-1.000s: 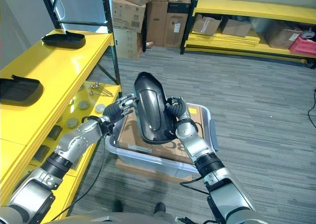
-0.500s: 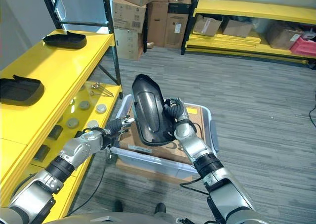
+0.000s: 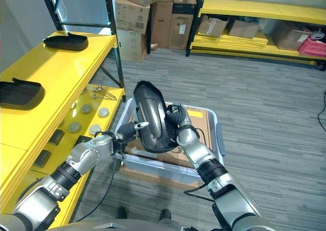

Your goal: Move parts from the plastic box to the shelf.

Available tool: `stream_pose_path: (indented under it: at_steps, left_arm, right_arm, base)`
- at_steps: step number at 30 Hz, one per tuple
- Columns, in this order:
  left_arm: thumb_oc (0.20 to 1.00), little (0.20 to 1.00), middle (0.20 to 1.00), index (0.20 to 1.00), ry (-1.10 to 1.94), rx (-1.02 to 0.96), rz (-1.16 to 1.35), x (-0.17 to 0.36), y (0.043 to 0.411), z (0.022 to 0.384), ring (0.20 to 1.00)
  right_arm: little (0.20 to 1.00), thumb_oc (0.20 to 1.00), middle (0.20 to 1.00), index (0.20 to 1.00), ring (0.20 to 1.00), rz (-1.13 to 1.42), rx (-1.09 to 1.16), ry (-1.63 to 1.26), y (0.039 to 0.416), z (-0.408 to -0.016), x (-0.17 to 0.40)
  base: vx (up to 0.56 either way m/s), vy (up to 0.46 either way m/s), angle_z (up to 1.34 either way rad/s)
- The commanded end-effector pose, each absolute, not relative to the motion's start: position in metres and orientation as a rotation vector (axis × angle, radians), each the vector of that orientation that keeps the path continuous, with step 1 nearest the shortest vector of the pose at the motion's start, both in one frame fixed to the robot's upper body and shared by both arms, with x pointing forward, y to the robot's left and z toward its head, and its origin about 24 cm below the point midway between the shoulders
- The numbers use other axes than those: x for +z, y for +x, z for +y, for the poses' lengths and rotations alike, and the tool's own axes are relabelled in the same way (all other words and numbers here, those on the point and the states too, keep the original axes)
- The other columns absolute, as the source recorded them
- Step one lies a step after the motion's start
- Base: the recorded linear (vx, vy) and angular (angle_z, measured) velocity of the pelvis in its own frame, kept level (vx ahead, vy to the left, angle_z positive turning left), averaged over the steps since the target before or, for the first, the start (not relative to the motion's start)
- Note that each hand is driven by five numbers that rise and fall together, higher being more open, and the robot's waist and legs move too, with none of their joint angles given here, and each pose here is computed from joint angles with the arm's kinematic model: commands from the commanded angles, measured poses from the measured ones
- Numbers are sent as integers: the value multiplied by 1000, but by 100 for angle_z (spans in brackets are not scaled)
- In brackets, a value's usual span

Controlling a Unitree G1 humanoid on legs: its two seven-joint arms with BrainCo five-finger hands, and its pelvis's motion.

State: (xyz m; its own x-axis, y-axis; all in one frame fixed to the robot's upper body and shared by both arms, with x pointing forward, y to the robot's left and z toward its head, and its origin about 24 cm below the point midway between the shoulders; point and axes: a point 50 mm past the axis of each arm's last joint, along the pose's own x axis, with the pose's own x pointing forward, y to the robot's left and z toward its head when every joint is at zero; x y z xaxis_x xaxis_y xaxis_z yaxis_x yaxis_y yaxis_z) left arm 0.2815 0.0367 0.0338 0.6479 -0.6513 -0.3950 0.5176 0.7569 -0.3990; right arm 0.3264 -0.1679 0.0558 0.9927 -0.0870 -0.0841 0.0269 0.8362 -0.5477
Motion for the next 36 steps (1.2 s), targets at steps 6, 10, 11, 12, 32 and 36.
stream_pose_path:
  at_steps: [6,10,11,12,32,36]
  left_arm:
    - [1000,1000,1000,1000,-269,-827,523,45,279,-8,1000]
    - [1000,1000,1000,1000,-201,-835,530,37,276,-10,1000]
    - [843,843,843,843,-194,-833,527,36,276,-10,843]
    - [448,448,448,448,-164,-823,512,36,277,-10,448]
    - [200,200,200,200,-98,-712,309,58,294,0,200]
    - [200,200,200,200,-73,-621,230,69,304,10,200]
  right_arm:
    - [200,200,200,200,200,-101,-34,-548,349,-143,100]
    - [200,200,200,200,200,-100,-26,-541,347,-141,97]
    - [200,200,200,200,200,-100,-25,-540,347,-141,97]
    - [200,200,200,200,200,-100,-25,-539,347,-140,98]
    - [548,548,548,548,548,-67,-26,-499,346,-133,98]
    - [1000,1000,1000,1000,1000,-50,-56,-451,346,-134,97]
  base:
    - [0,-5,-2]
    - [0,-2,-2]
    - [0,0,0]
    - [0,0,0]
    - [0,0,0]
    - [0,0,0]
